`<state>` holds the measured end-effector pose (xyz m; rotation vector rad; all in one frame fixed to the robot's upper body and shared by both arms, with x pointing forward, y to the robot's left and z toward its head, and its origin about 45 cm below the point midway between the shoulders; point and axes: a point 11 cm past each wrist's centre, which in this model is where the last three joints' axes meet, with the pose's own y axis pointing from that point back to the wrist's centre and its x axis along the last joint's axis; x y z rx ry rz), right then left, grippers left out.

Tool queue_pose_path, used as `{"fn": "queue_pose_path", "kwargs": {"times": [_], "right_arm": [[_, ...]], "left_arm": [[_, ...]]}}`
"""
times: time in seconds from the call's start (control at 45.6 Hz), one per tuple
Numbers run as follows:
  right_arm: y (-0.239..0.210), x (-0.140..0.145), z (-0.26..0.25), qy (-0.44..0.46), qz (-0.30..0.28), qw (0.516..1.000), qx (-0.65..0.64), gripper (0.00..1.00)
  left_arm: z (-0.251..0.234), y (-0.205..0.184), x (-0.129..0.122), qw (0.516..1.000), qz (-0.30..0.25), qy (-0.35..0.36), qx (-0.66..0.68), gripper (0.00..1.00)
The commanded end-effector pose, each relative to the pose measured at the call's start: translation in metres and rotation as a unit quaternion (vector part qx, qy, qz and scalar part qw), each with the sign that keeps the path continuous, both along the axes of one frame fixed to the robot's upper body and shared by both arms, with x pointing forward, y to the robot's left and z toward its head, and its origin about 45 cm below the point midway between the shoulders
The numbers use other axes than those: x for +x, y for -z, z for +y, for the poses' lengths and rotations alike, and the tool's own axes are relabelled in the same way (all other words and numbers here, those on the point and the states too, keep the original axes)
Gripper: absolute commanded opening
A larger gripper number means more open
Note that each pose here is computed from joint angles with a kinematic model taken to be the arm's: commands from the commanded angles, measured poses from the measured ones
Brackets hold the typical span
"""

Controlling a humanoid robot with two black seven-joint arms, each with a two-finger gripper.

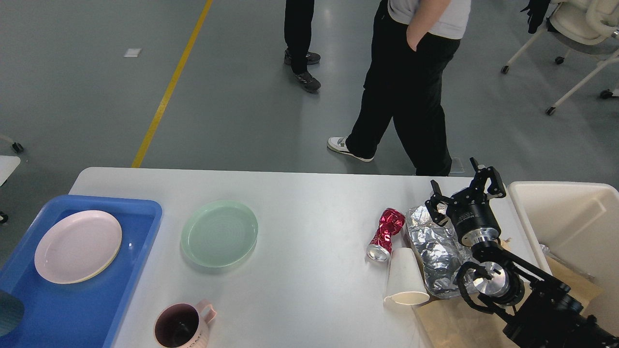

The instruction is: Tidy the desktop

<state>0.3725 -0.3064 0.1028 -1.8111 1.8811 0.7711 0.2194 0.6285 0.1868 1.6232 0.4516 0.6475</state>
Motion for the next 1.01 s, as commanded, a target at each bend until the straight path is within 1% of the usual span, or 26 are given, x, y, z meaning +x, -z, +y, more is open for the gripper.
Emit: {"fn": "queue_pose_path", "kwargs": {"times": [0.0, 0.066, 0.11, 0.131, 0.175, 0.219, 0.263, 0.285, 0.329, 0.351, 0.394, 0.548, 0.679, 0.767, 0.832, 0.898, 0.986], "right_arm": [[0.000, 0.000, 0.000, 0.000, 0.000, 1.000, 0.000, 1.00], [0.000, 0.000, 0.000, 0.000, 0.000, 1.000, 0.000, 1.00], [0.000, 0.000, 0.000, 0.000, 0.000, 1.000, 0.000, 1.00], [0.000, 0.000, 0.000, 0.000, 0.000, 1.000, 0.000, 1.00], [0.000, 0.000, 0.000, 0.000, 0.000, 1.000, 0.000, 1.00], [0.000, 0.000, 0.000, 0.000, 0.001, 1.000, 0.000, 1.00], [0.000, 0.000, 0.000, 0.000, 0.000, 1.000, 0.000, 1.00], [0.000, 0.000, 0.000, 0.000, 0.000, 1.000, 0.000, 1.00], [0.000, 0.000, 0.000, 0.000, 0.000, 1.000, 0.000, 1.00], [0.000, 0.000, 0.000, 0.000, 0.000, 1.000, 0.000, 1.00], [0.000, 0.000, 0.000, 0.000, 0.000, 1.000, 0.000, 1.00], [0.000, 0.000, 0.000, 0.000, 0.000, 1.000, 0.000, 1.00], [0.000, 0.000, 0.000, 0.000, 0.000, 1.000, 0.000, 1.00], [0.000, 0.000, 0.000, 0.000, 0.001, 1.000, 0.000, 1.00], [0.000, 0.000, 0.000, 0.000, 0.000, 1.000, 0.000, 1.00], [0.000, 0.000, 0.000, 0.000, 0.000, 1.000, 0.000, 1.00], [0.000, 0.000, 0.000, 0.000, 0.000, 1.000, 0.000, 1.00]], "left_arm": [[-0.004, 0.003, 0.006, 1.000, -0.005, 0.004, -0.003, 0.00], [-0.008, 0.006, 0.010, 1.000, -0.009, 0.006, -0.004, 0.02], [-0.008, 0.008, 0.009, 1.000, -0.009, 0.004, -0.006, 0.07], [-0.008, 0.009, 0.008, 1.000, -0.009, 0.004, -0.006, 0.12], [-0.009, 0.008, 0.009, 1.000, -0.015, 0.001, -0.009, 0.27], [-0.009, 0.007, 0.010, 1.000, -0.019, 0.000, -0.011, 0.44], [-0.010, 0.008, 0.010, 1.000, -0.018, 0.000, -0.013, 0.57], [-0.011, 0.009, 0.011, 1.000, -0.019, 0.001, -0.014, 0.66], [-0.011, 0.009, 0.011, 1.000, -0.018, 0.001, -0.016, 0.79], [-0.012, 0.010, 0.010, 1.000, -0.017, 0.001, -0.017, 0.82], [-0.013, 0.011, 0.010, 1.000, -0.016, 0.001, -0.021, 0.84], [-0.013, 0.012, 0.007, 1.000, -0.016, -0.007, -0.026, 0.85], [-0.015, 0.007, 0.010, 0.999, -0.019, -0.013, -0.033, 0.87], [-0.016, -0.011, 0.024, 0.999, -0.032, -0.003, -0.026, 0.88], [-0.025, -0.026, 0.038, 0.999, -0.027, 0.017, -0.026, 0.91], [-0.045, -0.043, 0.054, 0.998, -0.021, 0.046, -0.034, 0.91], [-0.086, -0.069, 0.073, 0.995, -0.015, 0.080, -0.058, 0.91]]}}
